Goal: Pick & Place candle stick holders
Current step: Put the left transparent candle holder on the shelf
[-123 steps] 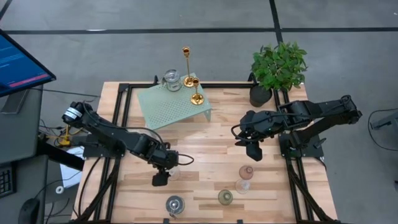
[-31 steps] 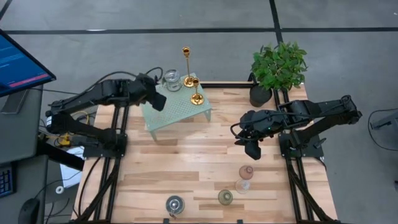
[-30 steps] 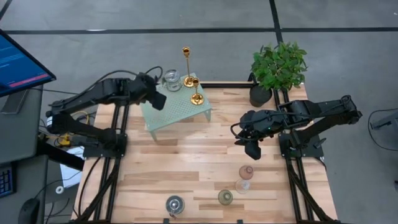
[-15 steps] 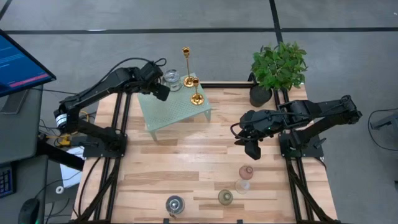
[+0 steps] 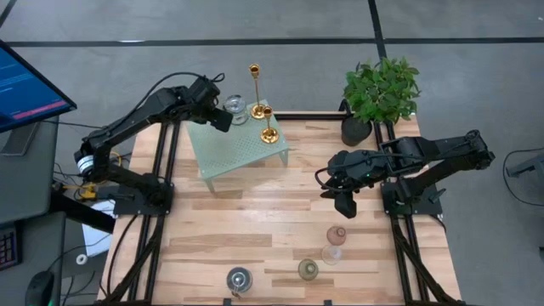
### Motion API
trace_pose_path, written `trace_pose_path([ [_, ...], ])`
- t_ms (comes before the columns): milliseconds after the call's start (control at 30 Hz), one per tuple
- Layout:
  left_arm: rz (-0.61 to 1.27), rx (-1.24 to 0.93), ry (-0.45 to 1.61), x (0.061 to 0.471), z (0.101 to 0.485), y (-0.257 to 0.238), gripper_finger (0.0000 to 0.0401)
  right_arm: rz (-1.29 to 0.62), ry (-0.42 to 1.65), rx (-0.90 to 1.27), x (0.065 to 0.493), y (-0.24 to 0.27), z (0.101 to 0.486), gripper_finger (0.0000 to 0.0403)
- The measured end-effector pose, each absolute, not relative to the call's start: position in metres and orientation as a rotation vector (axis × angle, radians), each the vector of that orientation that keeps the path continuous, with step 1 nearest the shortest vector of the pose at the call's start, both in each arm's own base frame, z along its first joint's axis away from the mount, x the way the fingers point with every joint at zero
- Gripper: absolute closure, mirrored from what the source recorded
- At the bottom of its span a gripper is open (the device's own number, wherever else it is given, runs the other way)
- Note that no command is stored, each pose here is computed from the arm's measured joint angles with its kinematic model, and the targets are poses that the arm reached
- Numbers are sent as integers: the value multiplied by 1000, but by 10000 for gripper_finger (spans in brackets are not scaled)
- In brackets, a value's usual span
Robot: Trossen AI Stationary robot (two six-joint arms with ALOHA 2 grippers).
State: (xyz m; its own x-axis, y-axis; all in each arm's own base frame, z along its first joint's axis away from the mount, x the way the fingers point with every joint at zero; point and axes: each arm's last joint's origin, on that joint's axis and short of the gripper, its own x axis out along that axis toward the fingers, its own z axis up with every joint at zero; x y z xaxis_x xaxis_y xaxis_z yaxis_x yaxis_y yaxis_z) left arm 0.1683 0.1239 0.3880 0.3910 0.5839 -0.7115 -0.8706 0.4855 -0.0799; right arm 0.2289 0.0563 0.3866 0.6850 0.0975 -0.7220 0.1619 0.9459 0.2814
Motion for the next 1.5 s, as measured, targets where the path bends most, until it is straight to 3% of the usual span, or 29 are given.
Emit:
trace_pose_path([
  [1167, 986, -559, 679, 165, 384, 139, 228, -36, 820, 338, 229, 56, 387, 291],
  [1500, 968, -570, 692, 166, 382, 138, 186, -36, 820, 338, 229, 56, 387, 291],
])
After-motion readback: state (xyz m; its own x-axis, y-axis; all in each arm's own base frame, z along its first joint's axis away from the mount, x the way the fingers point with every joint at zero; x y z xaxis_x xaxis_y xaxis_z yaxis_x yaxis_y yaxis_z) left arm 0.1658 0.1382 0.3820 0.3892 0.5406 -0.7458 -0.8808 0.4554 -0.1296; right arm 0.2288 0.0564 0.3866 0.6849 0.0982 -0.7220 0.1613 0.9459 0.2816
